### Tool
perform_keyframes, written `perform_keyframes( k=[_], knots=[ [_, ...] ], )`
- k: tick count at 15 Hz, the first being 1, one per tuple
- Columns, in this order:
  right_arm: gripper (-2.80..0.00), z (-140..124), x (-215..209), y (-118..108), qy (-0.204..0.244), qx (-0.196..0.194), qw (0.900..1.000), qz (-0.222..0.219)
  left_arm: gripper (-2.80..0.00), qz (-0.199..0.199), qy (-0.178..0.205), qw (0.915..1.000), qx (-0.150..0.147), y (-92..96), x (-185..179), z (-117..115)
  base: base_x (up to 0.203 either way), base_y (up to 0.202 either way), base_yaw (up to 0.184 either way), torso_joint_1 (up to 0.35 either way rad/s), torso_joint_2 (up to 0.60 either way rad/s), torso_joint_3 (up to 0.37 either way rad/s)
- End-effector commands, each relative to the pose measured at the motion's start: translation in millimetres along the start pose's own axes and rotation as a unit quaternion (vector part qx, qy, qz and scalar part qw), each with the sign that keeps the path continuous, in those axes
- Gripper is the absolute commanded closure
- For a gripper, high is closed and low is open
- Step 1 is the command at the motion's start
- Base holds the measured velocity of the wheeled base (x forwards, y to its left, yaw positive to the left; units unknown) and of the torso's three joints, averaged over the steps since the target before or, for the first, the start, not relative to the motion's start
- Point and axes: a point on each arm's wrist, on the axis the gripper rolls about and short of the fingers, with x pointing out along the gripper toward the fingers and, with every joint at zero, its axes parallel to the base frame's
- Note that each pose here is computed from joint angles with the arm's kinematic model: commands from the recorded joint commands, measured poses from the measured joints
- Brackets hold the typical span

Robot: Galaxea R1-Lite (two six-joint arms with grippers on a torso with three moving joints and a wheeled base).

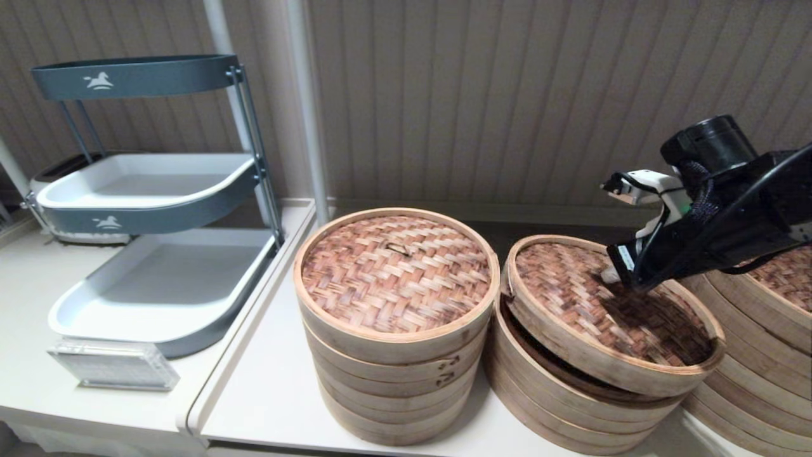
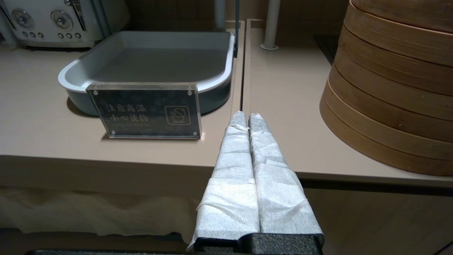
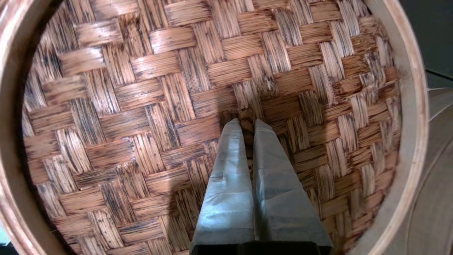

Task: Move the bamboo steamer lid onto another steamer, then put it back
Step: Pick up the steamer, then put the steamer

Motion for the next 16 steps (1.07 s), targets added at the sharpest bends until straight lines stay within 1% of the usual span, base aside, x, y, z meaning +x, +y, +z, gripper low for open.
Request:
perform_keyframes(
  k=[1,3,5,7,9,10,12,16],
  knots=[
    [0.00,2.5,-5.3,0.1,-0.009,-0.001,1.000,0.000,0.00,0.000,0.013,0.9999,0.000,-0.1,1.7,-7.7,0.000,0.000,0.000,0.000,0.00,0.000],
    [0.00,3.2,-7.0,-0.1,-0.012,-0.001,1.000,0.000,0.00,0.000,0.013,0.9999,0.000,-0.1,1.7,-7.7,0.000,0.000,0.000,0.000,0.00,0.000],
    [0.00,9.4,-19.4,-0.4,-0.034,-0.001,0.999,-0.002,0.00,0.000,0.013,0.9999,0.000,-0.1,1.7,-7.7,0.000,0.000,0.000,0.000,0.00,0.000],
    [0.00,10.4,-22.4,-0.5,-0.035,-0.001,0.999,-0.002,0.00,0.000,0.013,0.9999,0.000,-0.1,1.7,-7.7,0.000,0.000,0.000,0.000,0.00,0.000],
    [0.00,20.9,-40.5,-1.1,-0.050,-0.001,0.999,-0.003,0.00,0.000,0.013,0.9999,0.000,-0.1,1.7,-7.7,0.000,0.000,0.000,0.000,0.00,0.000],
    [0.00,22.0,-44.6,-1.2,-0.048,-0.001,0.999,-0.003,0.00,0.000,0.013,0.9999,0.000,-0.1,1.7,-7.7,0.000,0.000,0.000,0.000,0.00,0.000],
    [0.00,30.9,-58.2,-1.7,-0.066,-0.001,0.998,-0.004,0.00,0.000,0.013,0.9999,0.000,-0.1,1.7,-7.7,0.000,0.000,0.000,0.000,0.00,0.000],
    [0.00,42.1,-74.0,-2.0,-0.083,-0.004,0.997,-0.005,0.00,0.000,0.013,0.9999,0.000,-0.1,1.7,-7.7,0.000,0.000,0.000,0.000,0.00,0.000]
  ],
)
